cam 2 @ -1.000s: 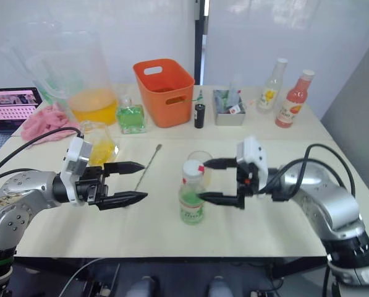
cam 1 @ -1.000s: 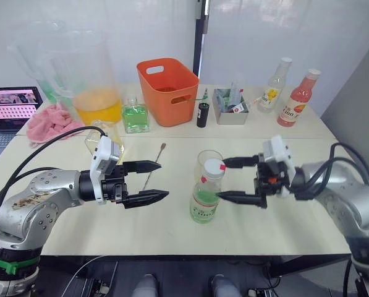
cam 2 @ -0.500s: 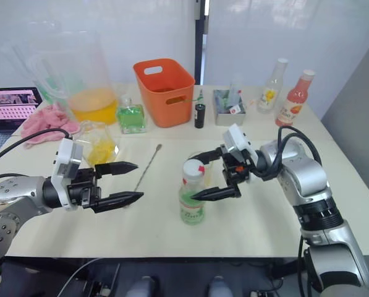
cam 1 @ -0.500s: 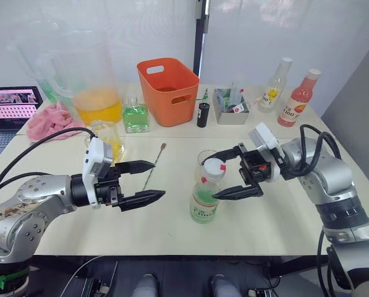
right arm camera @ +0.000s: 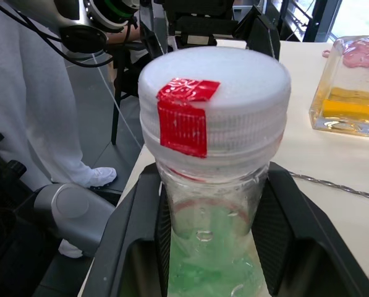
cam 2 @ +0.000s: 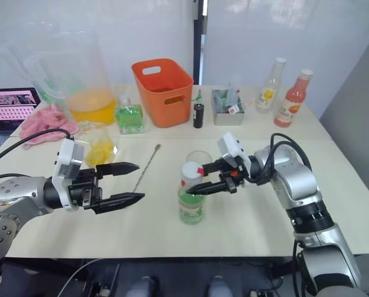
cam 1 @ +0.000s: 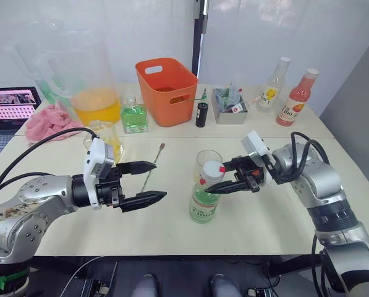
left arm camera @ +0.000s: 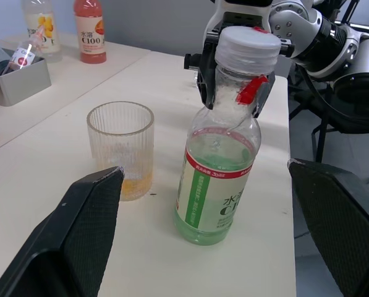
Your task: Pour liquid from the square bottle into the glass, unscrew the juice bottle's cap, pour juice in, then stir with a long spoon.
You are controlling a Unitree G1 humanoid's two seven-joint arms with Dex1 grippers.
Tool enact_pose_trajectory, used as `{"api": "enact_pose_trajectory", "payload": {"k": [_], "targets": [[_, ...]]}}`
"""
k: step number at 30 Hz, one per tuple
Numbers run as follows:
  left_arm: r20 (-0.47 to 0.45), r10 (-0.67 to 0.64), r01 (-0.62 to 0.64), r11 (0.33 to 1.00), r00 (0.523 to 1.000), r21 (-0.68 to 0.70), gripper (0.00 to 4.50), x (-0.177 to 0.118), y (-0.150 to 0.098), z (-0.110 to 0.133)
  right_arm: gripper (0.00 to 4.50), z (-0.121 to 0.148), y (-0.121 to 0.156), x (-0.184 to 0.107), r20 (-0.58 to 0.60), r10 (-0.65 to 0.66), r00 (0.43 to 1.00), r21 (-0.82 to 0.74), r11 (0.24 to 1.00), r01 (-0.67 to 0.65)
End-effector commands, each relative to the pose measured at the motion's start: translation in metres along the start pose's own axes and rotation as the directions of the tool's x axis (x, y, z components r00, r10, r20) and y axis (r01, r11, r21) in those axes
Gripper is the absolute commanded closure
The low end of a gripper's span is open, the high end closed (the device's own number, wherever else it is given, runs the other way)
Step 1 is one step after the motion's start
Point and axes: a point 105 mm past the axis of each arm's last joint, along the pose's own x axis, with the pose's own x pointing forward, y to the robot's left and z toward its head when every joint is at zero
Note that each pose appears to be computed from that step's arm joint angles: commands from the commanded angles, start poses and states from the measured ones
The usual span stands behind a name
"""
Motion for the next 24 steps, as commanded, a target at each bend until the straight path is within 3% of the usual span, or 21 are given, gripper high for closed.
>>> {"api": "enact_pose_trajectory", "payload": {"k": [1, 7, 13, 24], "targets": [[0.02, -0.026, 0.025, 0.999, 0.999, 0.038, 0.0, 0.003, -0.001, 0.007, 3.25, 0.018, 0.003, -0.011, 0.023, -0.082, 0.996, -0.054, 0.995, 0.083], [0.029, -0.061, 0.06, 0.998, 0.998, 0.031, 0.0, 0.007, 0.001, 0.006, 3.25, 0.028, 0.015, -0.012, 0.052, -0.196, 0.979, -0.015, 0.98, 0.197], [0.035, -0.116, 0.115, 0.993, 0.993, 0.035, 0.0, 0.015, 0.007, 0.006, 3.25, 0.041, 0.031, 0.004, 0.088, -0.348, 0.934, 0.053, 0.937, 0.344], [0.022, -0.198, 0.197, 0.979, 0.98, 0.043, 0.0, 0.022, 0.01, 0.007, 3.25, 0.02, 0.041, 0.022, -0.02, -0.501, 0.865, 0.086, 0.861, 0.501]]}}
